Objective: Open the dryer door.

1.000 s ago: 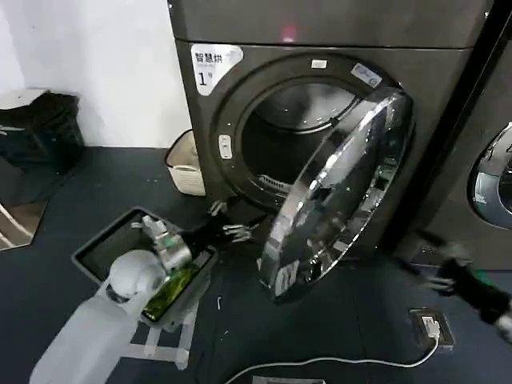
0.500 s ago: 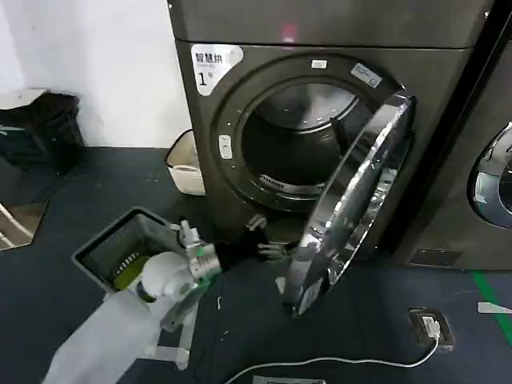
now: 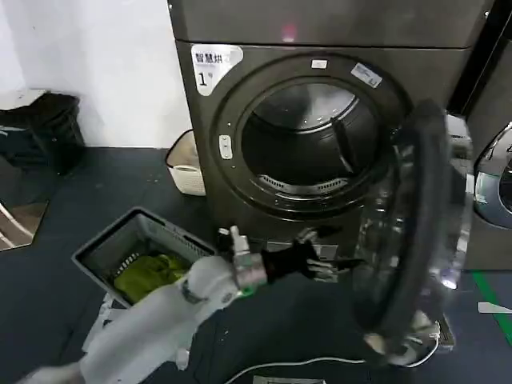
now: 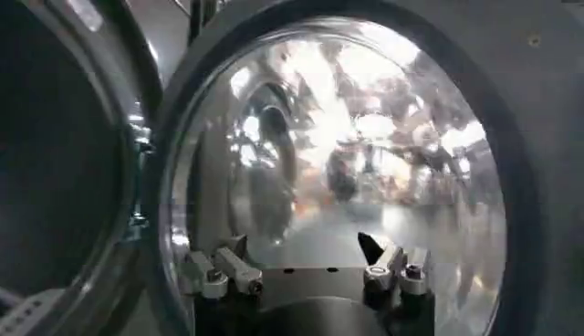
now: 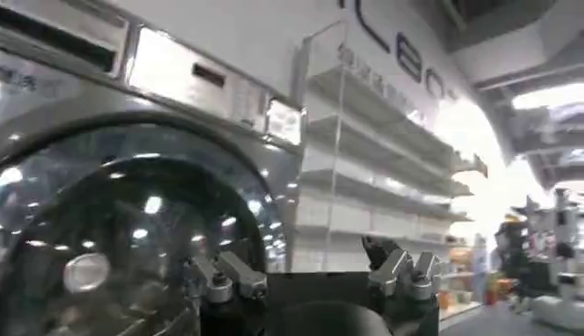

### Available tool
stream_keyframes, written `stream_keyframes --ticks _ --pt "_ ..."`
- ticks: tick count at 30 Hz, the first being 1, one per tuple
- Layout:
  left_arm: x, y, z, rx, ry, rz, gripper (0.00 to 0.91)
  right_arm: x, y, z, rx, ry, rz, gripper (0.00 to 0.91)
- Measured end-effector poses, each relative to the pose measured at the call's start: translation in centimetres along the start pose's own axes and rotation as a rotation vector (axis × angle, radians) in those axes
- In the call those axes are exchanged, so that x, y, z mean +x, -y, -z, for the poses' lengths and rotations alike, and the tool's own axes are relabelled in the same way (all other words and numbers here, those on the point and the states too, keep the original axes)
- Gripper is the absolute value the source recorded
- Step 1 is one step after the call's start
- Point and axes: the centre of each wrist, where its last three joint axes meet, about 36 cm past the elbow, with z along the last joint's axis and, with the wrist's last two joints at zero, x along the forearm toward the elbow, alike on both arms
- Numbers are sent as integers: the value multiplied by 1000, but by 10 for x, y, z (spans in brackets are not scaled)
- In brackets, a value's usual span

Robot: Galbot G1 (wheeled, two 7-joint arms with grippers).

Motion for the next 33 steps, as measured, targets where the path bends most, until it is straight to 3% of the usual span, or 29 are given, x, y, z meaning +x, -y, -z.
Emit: stream_keyframes --ticks 7,20,33 --pt "-50 5 -1 -22 9 -63 907 4 35 21 55 -8 -89 907" --pt "-141 6 2 -93 -4 -41 907 12 89 41 107 -10 -256 907" --pt "-202 10 0 -134 4 -9 907 20 103 45 129 -10 -262 907"
